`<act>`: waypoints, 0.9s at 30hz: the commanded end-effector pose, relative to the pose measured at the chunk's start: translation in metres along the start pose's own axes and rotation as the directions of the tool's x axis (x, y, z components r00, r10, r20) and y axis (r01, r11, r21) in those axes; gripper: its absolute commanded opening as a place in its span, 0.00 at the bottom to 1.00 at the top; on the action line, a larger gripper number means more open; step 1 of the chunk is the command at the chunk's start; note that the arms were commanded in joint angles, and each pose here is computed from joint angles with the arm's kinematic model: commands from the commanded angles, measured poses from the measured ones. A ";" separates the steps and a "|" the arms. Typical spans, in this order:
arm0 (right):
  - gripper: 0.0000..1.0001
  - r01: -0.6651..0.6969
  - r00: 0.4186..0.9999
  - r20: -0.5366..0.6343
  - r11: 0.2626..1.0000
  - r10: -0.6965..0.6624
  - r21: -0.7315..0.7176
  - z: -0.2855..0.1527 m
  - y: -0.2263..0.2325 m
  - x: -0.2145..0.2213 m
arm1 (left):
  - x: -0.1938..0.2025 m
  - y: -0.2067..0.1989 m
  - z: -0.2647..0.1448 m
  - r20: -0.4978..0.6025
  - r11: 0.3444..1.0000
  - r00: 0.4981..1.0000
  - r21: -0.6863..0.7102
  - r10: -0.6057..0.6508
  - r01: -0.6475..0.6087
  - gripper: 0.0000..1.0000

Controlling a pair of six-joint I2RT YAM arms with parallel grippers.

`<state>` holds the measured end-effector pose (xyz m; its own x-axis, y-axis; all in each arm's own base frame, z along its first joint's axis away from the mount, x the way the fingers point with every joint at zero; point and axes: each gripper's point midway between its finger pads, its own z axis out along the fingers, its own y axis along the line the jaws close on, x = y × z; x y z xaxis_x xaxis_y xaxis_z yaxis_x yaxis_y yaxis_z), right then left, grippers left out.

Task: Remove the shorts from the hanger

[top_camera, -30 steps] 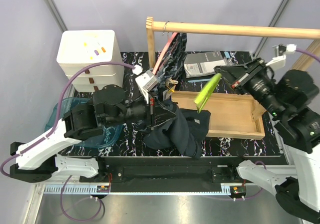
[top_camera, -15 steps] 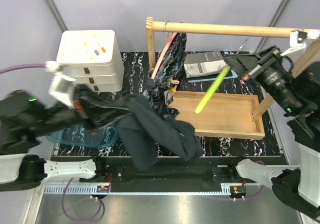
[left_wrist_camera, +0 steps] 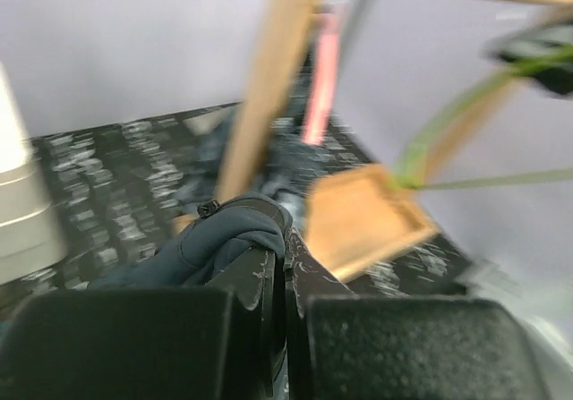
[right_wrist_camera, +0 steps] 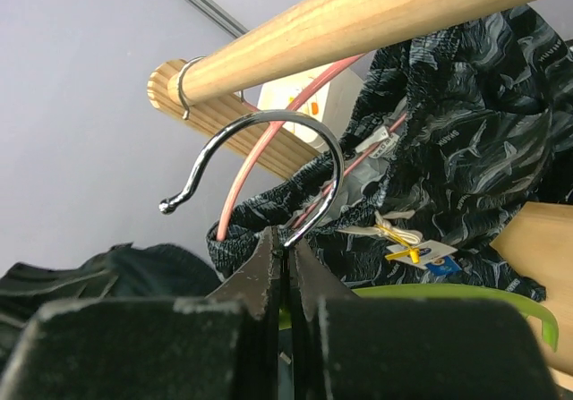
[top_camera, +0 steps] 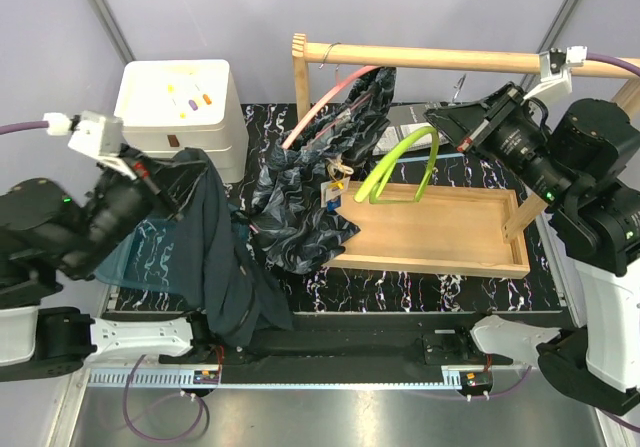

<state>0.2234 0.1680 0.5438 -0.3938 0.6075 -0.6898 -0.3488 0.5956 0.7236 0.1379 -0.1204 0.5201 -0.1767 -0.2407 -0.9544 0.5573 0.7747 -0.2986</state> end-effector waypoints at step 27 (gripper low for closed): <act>0.00 -0.004 0.994 -0.111 0.998 -0.003 -0.068 0.011 0.022 0.008 | -0.212 0.075 -0.040 0.574 0.819 0.758 -0.567 0.310 0.094 0.00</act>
<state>0.2261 0.1852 0.5376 -0.4856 0.5559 -0.6747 -0.3460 0.5865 0.7323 0.2150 -0.0233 0.6415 0.2887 -0.2669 -0.9194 0.0095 0.9611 -0.2761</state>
